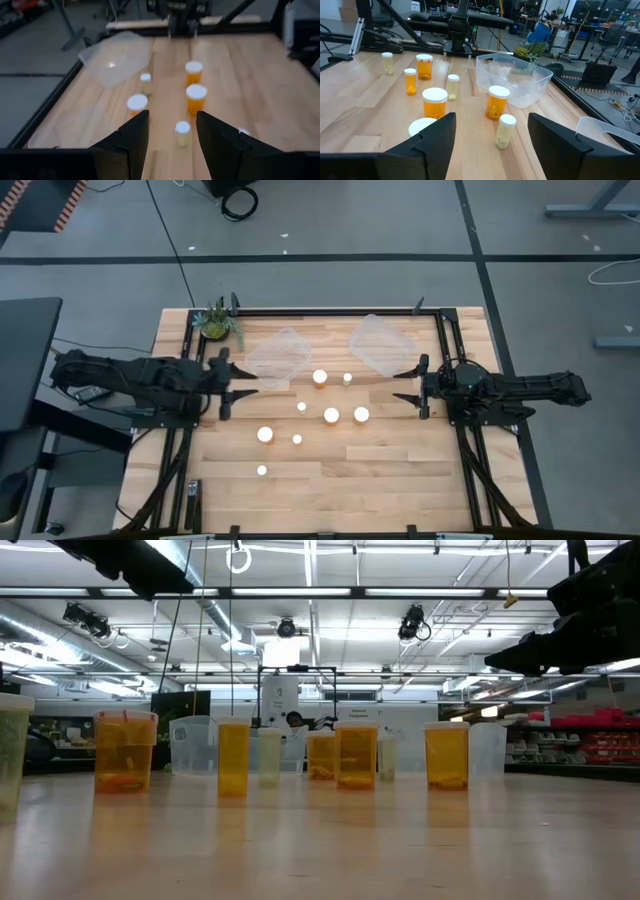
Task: Pick and place medicine bottles into bin by pill shape (circle, oval)
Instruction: Put the middle small yellow pill bottle into the left transparent bin
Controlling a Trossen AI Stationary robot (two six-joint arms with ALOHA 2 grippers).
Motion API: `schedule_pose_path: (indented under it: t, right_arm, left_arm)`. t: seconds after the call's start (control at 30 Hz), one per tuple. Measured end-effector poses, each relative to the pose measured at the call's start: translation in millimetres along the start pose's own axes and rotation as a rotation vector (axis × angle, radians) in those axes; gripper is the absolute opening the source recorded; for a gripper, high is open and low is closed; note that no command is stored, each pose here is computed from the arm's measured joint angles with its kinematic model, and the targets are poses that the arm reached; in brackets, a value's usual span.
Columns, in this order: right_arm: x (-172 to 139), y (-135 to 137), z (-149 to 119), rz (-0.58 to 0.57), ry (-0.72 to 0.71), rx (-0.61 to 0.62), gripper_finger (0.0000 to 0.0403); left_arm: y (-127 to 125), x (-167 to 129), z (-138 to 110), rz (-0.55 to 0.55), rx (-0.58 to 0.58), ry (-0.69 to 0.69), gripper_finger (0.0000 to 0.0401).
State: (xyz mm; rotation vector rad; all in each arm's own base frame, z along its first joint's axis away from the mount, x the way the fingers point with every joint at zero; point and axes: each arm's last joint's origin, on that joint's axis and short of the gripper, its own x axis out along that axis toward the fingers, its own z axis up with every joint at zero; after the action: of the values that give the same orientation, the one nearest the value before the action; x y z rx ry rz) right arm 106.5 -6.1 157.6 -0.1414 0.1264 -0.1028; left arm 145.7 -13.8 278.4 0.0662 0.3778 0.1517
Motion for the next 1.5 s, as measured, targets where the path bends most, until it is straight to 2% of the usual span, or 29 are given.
schedule_pose_path:
  t: [0.23, 0.4, 0.8, 1.03, 1.5]
  right_arm:
    - [0.0, 0.0, 0.0, 0.0, 0.0, 0.0, 0.0255]
    - [0.0, 0.0, 0.0, 0.0, 0.0, 0.0, 0.0255]
    - [0.0, 0.0, 0.0, 0.0, 0.0, 0.0, 0.0255]
    - [0.0, 0.0, 0.0, 0.0, 0.0, 0.0, 0.0255]
    - [0.0, 0.0, -0.2, 0.0, 0.002, 0.0, 0.0255]
  left_arm:
    - [-0.2, 20.4, 14.1, 0.046, -0.004, 0.094, 0.0172]
    - [1.4, 38.4, 24.3, 0.039, -0.008, 0.178, 0.0172]
    - [6.7, 81.3, 21.2, 0.037, -0.043, 0.382, 0.0172]
    - [2.6, 107.4, 28.8, 0.032, -0.064, 0.436, 0.0172]
    - [-7.8, 173.9, 40.8, 0.069, -0.124, 0.631, 0.0171]
